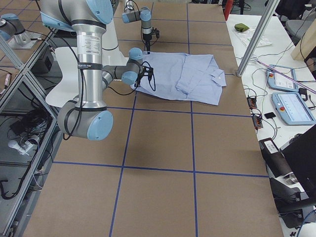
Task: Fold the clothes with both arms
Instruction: 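Grasp the hem corners nearest the robot with both grippers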
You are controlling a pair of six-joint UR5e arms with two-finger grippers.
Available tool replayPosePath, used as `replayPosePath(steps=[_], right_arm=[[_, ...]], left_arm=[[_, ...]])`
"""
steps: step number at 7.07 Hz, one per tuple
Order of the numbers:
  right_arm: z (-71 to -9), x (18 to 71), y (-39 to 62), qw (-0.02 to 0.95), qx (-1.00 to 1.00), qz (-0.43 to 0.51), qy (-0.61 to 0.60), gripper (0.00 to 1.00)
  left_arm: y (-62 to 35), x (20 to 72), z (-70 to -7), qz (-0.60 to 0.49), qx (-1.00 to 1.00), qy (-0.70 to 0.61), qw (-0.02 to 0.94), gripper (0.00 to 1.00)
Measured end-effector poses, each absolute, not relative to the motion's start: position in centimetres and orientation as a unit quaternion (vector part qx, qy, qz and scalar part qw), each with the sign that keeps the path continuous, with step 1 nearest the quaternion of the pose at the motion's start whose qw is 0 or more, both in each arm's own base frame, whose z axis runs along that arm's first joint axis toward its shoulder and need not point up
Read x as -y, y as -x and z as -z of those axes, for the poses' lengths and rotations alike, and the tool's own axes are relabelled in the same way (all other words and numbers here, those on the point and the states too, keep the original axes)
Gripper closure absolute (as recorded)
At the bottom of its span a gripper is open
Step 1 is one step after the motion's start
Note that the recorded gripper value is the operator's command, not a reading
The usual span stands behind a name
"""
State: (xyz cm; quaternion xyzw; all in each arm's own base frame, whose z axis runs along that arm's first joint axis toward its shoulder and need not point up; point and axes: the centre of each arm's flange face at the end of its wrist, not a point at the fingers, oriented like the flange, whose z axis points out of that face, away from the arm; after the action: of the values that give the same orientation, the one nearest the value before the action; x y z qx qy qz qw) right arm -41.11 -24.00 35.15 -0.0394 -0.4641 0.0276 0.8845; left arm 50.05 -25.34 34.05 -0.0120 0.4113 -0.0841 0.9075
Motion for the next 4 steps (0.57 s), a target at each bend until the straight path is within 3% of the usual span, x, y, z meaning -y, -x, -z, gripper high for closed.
replayPosePath(steps=[4], right_arm=[[-35.2,24.13,41.0,0.885,0.464,-0.029,0.039,1.0]], left_arm=[[-50.34,25.44,-34.61,0.085,-0.406,0.012,0.91,0.56]])
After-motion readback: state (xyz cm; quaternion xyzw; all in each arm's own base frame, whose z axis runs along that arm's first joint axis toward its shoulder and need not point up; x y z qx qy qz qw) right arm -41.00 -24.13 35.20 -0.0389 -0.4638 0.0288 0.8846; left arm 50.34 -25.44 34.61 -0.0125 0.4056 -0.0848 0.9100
